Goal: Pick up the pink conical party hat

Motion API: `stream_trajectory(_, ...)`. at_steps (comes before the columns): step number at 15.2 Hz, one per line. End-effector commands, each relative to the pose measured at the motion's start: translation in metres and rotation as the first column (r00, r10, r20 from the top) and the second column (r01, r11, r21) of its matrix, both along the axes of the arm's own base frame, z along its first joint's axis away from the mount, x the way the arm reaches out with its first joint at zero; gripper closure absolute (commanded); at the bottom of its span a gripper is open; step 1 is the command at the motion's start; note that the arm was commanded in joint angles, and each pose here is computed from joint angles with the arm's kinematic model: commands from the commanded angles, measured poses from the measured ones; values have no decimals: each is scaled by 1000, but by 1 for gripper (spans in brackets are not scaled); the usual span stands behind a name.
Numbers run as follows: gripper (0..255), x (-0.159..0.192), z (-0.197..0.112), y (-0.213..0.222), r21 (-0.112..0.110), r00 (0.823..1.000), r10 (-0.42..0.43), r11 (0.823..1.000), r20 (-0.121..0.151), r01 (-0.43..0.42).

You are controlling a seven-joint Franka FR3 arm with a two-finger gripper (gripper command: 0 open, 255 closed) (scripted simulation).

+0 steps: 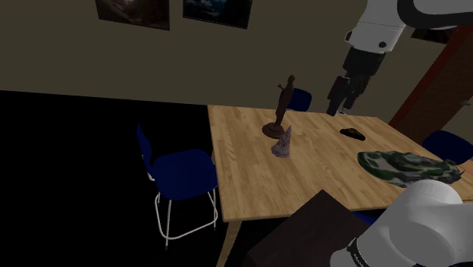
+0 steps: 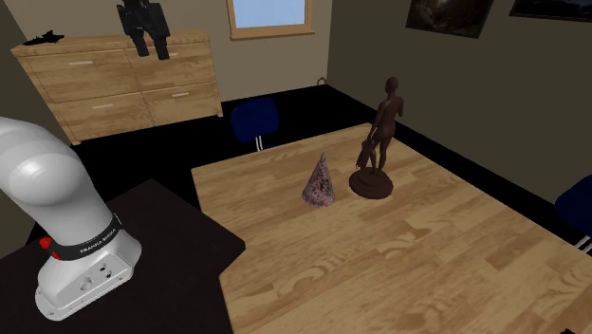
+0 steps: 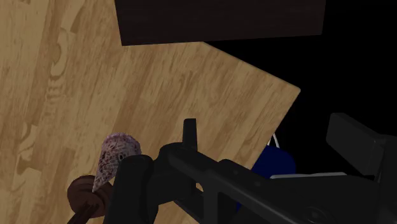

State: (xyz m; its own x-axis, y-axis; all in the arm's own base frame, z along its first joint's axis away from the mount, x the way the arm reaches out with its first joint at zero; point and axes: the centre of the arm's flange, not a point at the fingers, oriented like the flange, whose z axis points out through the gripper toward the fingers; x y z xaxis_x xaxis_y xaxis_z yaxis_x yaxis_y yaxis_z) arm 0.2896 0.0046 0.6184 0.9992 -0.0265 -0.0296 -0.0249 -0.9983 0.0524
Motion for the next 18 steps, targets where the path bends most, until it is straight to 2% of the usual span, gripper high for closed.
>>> stream_trajectory(1, 0, 0, 0, 0, 0, 1000, 0, 1000, 0, 0)
stream_trajectory(5, 0, 8, -30, -37, -29, 989, 146, 989, -25, -147)
stream_trajectory(9, 0, 22, -59, -74, -55, 956, 289, 955, -54, -292)
stream_trajectory(13, 0, 40, -88, -110, -76, 902, 424, 900, -86, -430)
stream_trajectory(15, 0, 50, -102, -127, -84, 867, 488, 864, -103, -496)
stream_trajectory(18, 0, 68, -123, -151, -94, 806, 577, 802, -129, -590)
